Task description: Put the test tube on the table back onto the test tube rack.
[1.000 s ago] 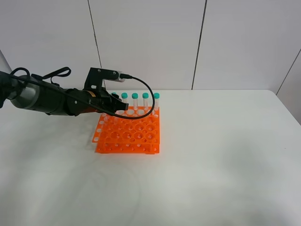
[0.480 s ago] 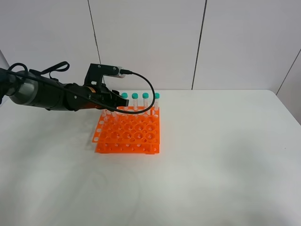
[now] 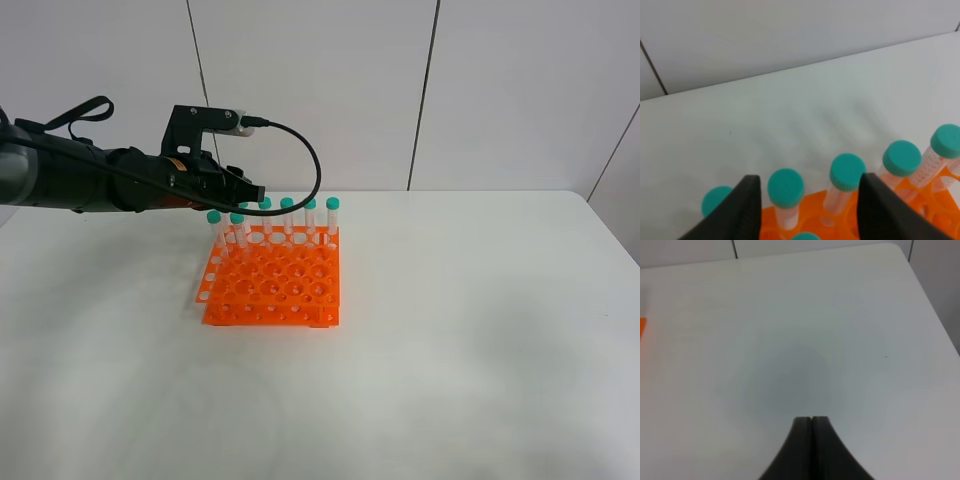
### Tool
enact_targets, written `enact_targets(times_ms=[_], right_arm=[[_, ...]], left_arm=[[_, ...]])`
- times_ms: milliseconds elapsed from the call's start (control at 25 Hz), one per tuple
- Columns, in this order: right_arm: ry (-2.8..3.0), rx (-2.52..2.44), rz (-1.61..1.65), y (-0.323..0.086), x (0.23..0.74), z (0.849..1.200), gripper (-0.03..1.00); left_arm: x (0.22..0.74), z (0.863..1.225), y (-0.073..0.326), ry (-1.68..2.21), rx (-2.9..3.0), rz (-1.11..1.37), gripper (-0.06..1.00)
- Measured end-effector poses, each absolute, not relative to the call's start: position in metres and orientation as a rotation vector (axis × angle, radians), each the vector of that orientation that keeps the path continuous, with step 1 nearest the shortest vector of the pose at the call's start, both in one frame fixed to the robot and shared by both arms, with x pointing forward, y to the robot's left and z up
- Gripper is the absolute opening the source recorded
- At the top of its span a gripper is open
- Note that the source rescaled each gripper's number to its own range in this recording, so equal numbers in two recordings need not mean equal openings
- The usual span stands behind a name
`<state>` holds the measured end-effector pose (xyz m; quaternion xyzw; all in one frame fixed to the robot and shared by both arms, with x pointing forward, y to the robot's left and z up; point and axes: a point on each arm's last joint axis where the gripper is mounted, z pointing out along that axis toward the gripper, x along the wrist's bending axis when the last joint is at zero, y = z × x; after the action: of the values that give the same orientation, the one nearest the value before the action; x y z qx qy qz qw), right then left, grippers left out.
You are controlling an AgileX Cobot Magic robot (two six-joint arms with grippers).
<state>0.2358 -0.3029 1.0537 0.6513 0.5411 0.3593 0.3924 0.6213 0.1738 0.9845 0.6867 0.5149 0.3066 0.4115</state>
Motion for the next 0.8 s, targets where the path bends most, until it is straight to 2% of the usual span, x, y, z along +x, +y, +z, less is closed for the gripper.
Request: enact_targets(times_ms=[400,800], right_arm=[[1.374,1.653,0.912,-0.303,0.236,1.054,0.0],[1.374,1.653,0.912,-0.303,0.236,1.054,0.0]], left_arm=[[0.607,1.037,0.19,1.239,1.708,0.823,0.72],[0.599,1.068,0.245,1.316,1.652,0.933,0.72]])
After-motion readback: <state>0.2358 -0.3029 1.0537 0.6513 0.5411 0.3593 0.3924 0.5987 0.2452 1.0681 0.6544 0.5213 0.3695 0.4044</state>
